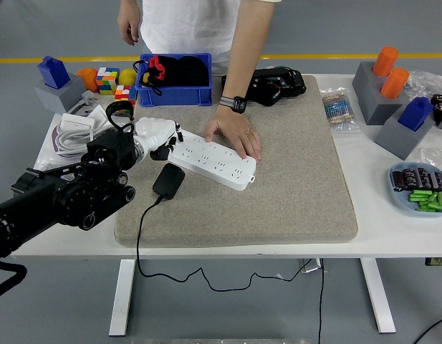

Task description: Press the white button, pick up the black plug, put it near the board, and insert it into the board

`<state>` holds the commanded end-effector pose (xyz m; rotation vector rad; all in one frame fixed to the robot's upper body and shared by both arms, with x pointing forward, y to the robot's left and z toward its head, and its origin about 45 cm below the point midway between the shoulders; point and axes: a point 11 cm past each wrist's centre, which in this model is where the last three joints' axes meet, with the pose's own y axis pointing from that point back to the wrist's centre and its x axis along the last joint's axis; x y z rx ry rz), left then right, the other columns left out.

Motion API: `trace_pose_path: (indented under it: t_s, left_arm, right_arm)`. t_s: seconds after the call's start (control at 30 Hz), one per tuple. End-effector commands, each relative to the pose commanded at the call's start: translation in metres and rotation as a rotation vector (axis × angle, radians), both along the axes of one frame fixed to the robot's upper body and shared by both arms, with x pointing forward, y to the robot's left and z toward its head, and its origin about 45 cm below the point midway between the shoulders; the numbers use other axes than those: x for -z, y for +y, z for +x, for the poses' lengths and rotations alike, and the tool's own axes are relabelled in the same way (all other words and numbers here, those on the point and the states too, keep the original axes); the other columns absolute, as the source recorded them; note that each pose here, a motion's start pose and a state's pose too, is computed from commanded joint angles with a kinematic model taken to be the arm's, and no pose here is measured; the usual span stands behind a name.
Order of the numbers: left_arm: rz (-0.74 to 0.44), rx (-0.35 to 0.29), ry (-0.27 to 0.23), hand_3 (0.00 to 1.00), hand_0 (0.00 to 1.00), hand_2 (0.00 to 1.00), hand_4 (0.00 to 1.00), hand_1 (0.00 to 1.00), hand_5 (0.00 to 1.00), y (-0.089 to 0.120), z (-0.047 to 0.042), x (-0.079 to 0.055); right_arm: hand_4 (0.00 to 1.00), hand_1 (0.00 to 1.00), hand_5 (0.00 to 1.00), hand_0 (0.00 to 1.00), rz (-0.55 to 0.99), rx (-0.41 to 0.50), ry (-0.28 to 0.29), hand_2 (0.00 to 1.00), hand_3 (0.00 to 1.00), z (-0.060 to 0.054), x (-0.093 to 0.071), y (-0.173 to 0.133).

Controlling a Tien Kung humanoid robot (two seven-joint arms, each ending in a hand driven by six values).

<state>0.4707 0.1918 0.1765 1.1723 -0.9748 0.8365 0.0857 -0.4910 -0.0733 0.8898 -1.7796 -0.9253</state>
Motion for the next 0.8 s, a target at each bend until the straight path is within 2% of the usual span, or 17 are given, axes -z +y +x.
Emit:
trace_pose_path:
  t_s: [0.1,0.13,0.3,0.33,0.43,0.5,0.53,0.63,0.7,0.73,0.8]
  left_arm:
    - [-0.063,0.026,-0.055,0.668,0.010,0.116,0.071,0.010,0.002,-0.004,-0.0005,-0.012]
    - [-0.077,0.024,-0.057,0.665,0.015,0.187,0.358,0.082,0.002,-0.004,-0.0012,-0.013]
    - [-0.151,-0.018,-0.035,0.665,0.015,0.187,0.358,0.082,0.002,0.005,-0.0112,-0.015]
    - [-0.169,-0.034,-0.024,0.692,0.116,0.367,0.725,0.203,0.059,0.010,-0.0149,-0.014]
    - [-0.242,-0.076,0.015,0.692,0.116,0.367,0.725,0.203,0.059,0.020,-0.0271,-0.008]
    - [-0.335,-0.100,0.045,0.692,0.116,0.367,0.725,0.203,0.059,0.025,-0.0376,-0.003]
    - [-0.390,-0.113,0.054,0.809,0.472,0.686,0.881,0.664,0.249,0.028,-0.0426,-0.001]
    - [-0.516,-0.142,0.069,0.809,0.472,0.686,0.881,0.664,0.249,0.033,-0.0562,0.004]
    - [-0.573,-0.149,0.062,0.809,0.472,0.686,0.881,0.664,0.249,0.036,-0.0644,0.004]
    - [-0.588,-0.151,0.058,0.863,0.761,0.848,0.982,0.842,0.405,0.036,-0.0675,0.004]
    - [-0.616,-0.153,0.049,0.863,0.761,0.848,0.982,0.842,0.405,0.038,-0.0738,0.004]
  right_arm:
    - [0.649,0.561,0.327,0.615,0.002,0.001,0.000,0.600,0.540,-0.001,0.000,0.001]
    - [0.649,0.561,0.328,0.615,0.002,0.001,0.000,0.600,0.540,-0.001,0.001,0.001]
    - [0.649,0.561,0.328,0.615,0.003,0.002,-0.004,0.600,0.540,0.000,0.001,0.002]
    - [0.650,0.562,0.328,0.615,0.003,0.002,-0.005,0.600,0.540,0.001,0.001,0.002]
    - [0.650,0.562,0.328,0.615,0.004,0.006,-0.005,0.600,0.540,0.000,0.001,0.002]
    - [0.650,0.562,0.328,0.615,0.006,0.009,-0.003,0.600,0.540,-0.002,0.002,0.003]
    - [0.649,0.562,0.327,0.615,0.007,0.012,-0.002,0.600,0.540,-0.003,0.002,0.003]
    - [0.649,0.562,0.327,0.615,0.010,0.016,-0.001,0.600,0.540,-0.005,0.003,0.004]
    - [0.649,0.562,0.327,0.615,0.010,0.017,-0.002,0.600,0.540,-0.005,0.003,0.004]
    - [0.649,0.561,0.327,0.615,0.010,0.016,-0.003,0.601,0.540,-0.004,0.003,0.004]
    - [0.649,0.561,0.327,0.615,0.010,0.014,-0.005,0.601,0.540,-0.003,0.003,0.004]
